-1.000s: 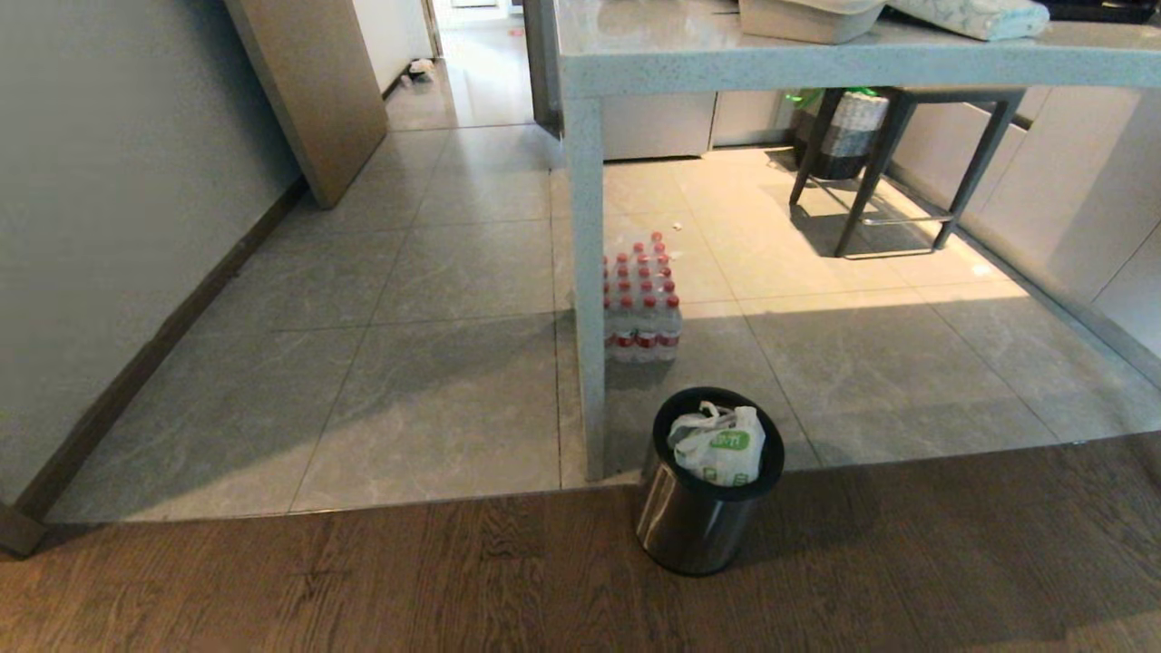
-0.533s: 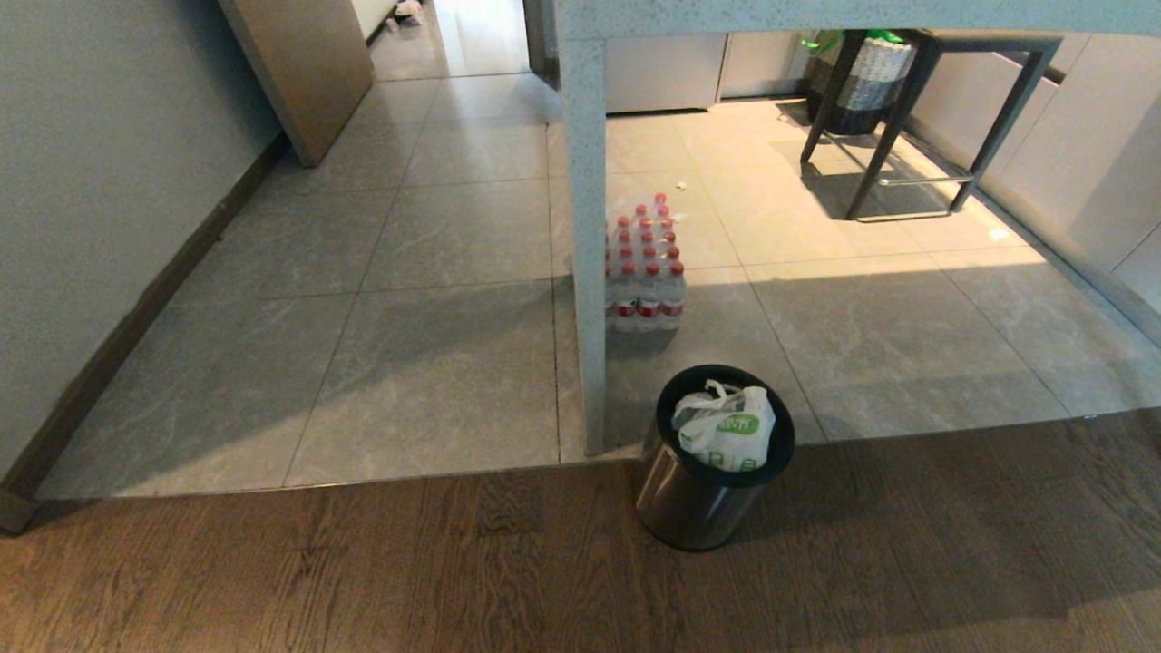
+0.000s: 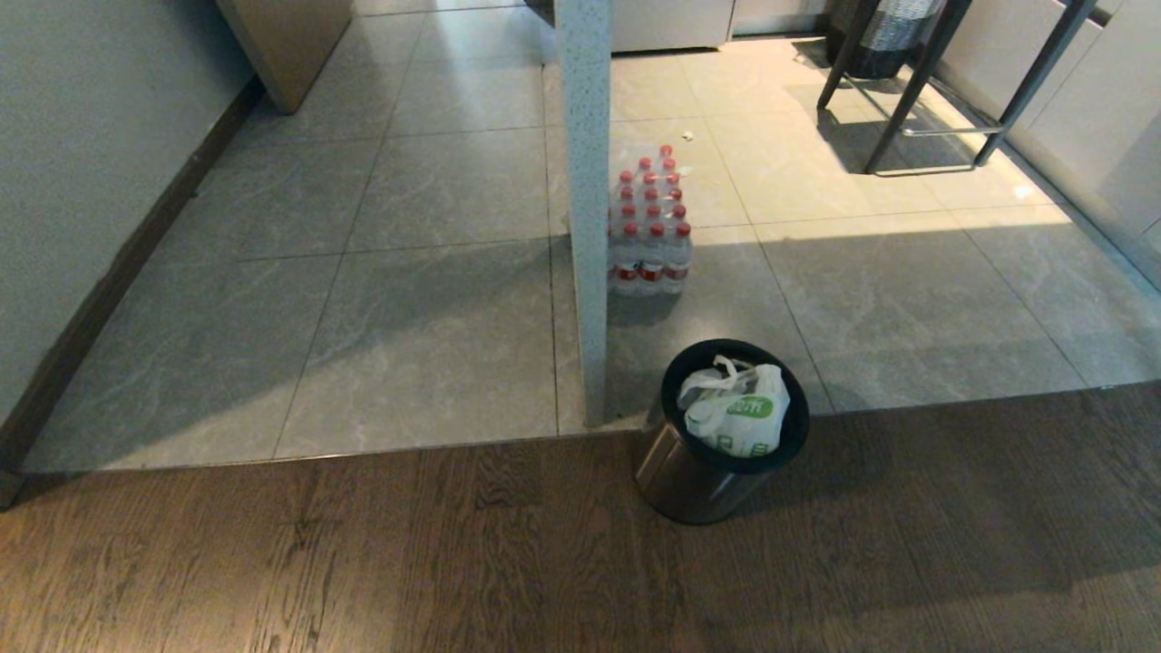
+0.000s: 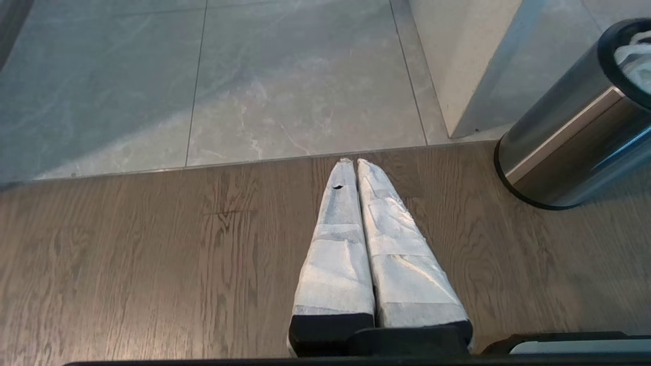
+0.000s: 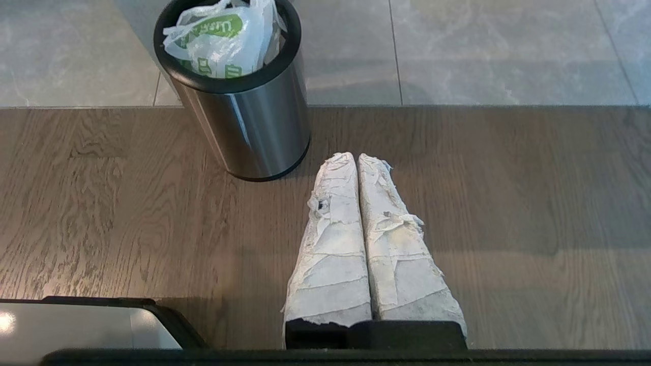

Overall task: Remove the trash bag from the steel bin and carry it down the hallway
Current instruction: Place the outer trash can on the ground

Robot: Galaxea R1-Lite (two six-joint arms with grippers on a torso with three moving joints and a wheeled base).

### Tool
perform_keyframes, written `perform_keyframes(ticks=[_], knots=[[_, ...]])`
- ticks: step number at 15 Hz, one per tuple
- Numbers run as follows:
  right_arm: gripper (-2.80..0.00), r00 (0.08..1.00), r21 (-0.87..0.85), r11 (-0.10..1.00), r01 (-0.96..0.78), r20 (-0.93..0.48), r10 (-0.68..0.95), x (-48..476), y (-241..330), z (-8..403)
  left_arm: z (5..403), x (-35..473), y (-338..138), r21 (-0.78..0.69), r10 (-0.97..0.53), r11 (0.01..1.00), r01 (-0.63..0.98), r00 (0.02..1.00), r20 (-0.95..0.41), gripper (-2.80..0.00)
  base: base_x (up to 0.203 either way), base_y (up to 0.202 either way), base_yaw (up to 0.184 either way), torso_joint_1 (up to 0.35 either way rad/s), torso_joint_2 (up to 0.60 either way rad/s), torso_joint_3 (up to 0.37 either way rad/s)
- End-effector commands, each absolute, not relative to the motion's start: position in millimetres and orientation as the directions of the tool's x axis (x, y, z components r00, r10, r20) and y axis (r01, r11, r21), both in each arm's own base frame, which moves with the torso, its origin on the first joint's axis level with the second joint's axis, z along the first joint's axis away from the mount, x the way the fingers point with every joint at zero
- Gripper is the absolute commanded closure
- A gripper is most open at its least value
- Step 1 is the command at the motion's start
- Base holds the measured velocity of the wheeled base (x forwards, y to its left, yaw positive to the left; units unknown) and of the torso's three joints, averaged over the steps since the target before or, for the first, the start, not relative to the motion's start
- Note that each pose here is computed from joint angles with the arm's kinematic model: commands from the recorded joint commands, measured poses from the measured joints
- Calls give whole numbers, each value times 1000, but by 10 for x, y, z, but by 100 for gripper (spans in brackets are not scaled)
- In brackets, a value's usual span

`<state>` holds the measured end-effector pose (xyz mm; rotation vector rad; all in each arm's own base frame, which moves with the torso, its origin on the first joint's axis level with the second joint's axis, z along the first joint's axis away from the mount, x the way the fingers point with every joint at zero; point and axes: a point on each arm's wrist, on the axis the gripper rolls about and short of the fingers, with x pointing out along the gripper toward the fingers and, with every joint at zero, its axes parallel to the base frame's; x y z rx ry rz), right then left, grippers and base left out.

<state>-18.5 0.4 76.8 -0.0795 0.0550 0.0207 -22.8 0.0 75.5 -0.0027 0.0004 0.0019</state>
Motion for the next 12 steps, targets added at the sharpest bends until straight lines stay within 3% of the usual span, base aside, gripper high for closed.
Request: perform_keyframes(ticks=[1, 4, 7, 9, 12], knots=[[0, 998, -77, 997, -22, -61, 17, -187, 3, 767, 750, -228, 0, -3, 2, 1000, -2, 1000, 0, 0, 0, 0, 0, 6, 0, -112], [0, 1000, -77, 997, -11, -23, 9, -207, 1, 876, 750, -228, 0, -3, 2, 1000, -2, 1000, 0, 0, 0, 0, 0, 4, 3, -27], [0, 999, -77, 997, -15, 44, 18, -319, 3, 1659, 754, -229, 0, -3, 2, 1000, -2, 1000, 1, 0, 0, 0, 0, 0, 0, 0], [0, 995, -61, 997, -46, -93, 40, -125, 8, 2190, 750, -228, 1, -3, 3, 1000, -3, 1000, 0, 0, 0, 0, 0, 0, 0, 0], [0, 932, -11, 991, -132, -341, 120, 567, 31, 2755, 750, -228, 0, -3, 2, 1000, -2, 1000, 0, 0, 0, 0, 0, 0, 0, 0]])
